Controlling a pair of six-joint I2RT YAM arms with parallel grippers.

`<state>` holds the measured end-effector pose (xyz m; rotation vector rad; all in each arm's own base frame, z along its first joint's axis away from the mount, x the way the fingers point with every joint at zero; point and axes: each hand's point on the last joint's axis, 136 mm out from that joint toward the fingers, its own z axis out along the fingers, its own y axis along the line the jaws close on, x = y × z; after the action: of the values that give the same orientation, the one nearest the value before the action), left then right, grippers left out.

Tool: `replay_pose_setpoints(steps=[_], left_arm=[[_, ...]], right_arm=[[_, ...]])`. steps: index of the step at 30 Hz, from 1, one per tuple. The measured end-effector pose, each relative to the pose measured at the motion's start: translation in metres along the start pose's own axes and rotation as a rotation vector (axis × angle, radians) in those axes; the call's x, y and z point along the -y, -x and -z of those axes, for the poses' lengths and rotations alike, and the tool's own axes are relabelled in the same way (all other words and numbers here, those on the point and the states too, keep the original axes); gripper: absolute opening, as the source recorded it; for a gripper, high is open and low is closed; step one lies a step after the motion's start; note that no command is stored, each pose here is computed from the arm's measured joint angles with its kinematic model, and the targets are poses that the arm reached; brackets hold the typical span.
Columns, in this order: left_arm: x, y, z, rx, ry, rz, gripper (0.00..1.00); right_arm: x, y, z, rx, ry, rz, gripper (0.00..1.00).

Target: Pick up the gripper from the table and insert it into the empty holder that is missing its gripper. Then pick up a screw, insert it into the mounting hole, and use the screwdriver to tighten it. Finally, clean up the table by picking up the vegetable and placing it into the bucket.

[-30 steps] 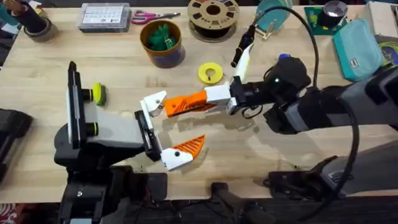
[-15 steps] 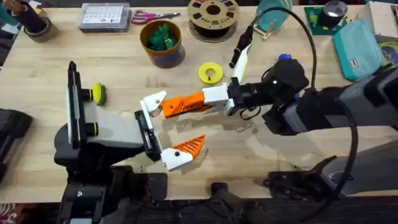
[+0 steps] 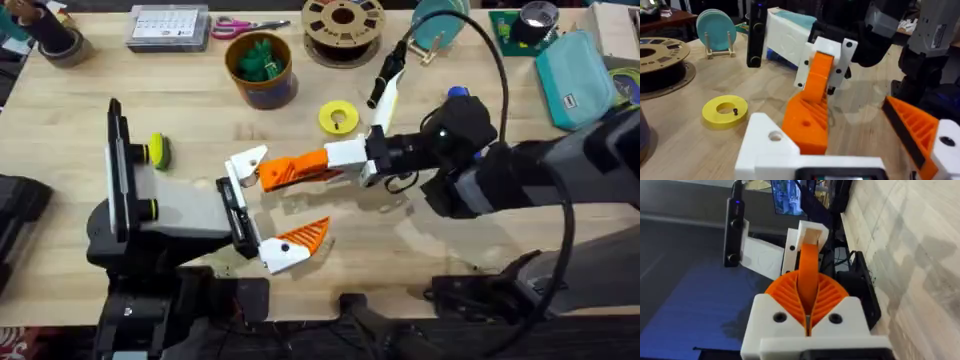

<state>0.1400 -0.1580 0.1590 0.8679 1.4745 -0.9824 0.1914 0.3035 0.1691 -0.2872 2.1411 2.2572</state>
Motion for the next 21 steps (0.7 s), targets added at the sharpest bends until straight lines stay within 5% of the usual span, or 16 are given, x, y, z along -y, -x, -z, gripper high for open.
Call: replay_pose_setpoints(steps=[21], left_arm=[[-0.0001, 0.0001, 0.0000, 0.000, 0.001, -0.004, 0.985]], right_arm=[[-0.0020, -0.0030, -0.0018, -0.011, 0.007, 0.010, 0.010]])
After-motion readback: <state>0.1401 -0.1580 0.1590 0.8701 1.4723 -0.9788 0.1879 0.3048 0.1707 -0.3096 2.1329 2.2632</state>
